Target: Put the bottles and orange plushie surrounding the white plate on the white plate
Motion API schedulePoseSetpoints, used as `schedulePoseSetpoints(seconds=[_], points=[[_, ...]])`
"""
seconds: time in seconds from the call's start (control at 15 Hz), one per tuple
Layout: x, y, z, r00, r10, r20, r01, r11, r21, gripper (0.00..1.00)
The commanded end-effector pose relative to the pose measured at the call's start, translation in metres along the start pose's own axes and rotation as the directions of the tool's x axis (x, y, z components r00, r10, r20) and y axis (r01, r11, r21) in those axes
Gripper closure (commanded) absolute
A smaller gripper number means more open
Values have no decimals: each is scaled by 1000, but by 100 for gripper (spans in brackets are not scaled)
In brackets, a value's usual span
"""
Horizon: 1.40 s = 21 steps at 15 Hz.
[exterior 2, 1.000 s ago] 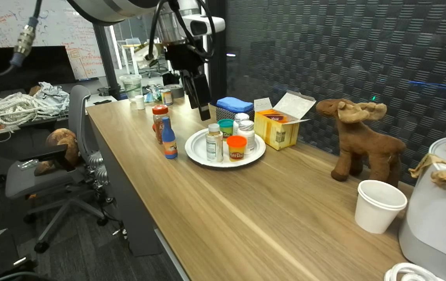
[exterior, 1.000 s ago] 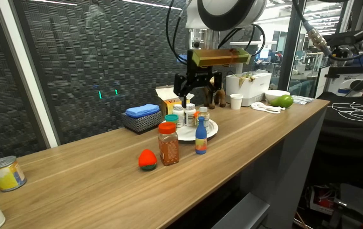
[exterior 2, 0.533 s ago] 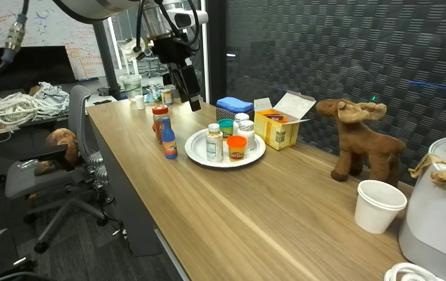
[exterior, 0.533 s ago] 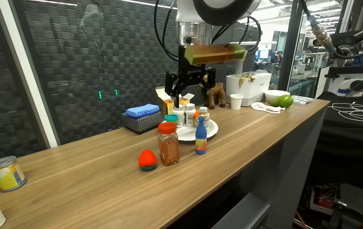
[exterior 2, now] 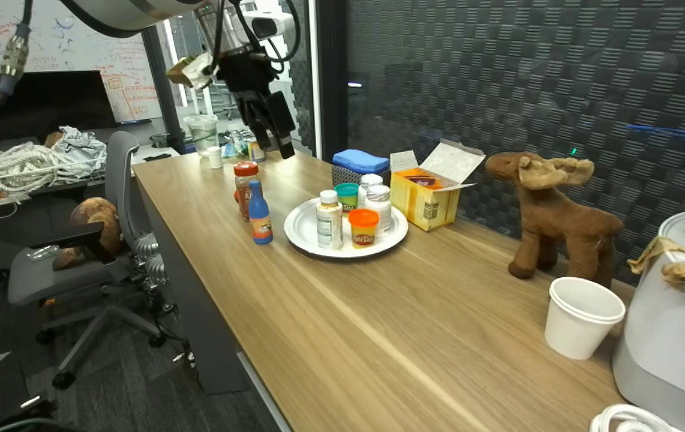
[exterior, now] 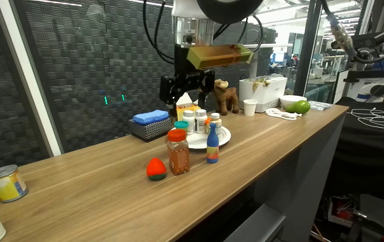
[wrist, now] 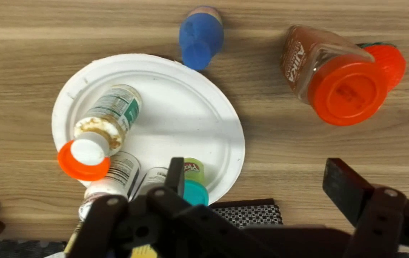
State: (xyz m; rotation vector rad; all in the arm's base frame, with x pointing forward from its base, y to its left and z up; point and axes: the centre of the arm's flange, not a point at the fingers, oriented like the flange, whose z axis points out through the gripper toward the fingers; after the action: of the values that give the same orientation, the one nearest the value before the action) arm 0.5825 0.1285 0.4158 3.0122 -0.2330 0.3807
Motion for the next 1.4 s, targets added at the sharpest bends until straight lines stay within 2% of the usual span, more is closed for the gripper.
schedulePoseSetpoints(seconds=[0.0,0.13,0.27,0.6,0.93,1.13,1.33], points=[[8,-18,-9,997,-75,-30,76,996,47,0],[7,-20,-11,995,-103,-17,104,992,77,0],[7,-58,1,993,-118,15,116,988,103,0],[2,-99,18,988,-133,74,121,982,146,0],[14,-104,21,995,-99,-6,100,993,58,0],[21,-101,25,994,-92,-58,90,995,-32,0],[24,-98,28,996,-75,-58,70,994,-86,0]])
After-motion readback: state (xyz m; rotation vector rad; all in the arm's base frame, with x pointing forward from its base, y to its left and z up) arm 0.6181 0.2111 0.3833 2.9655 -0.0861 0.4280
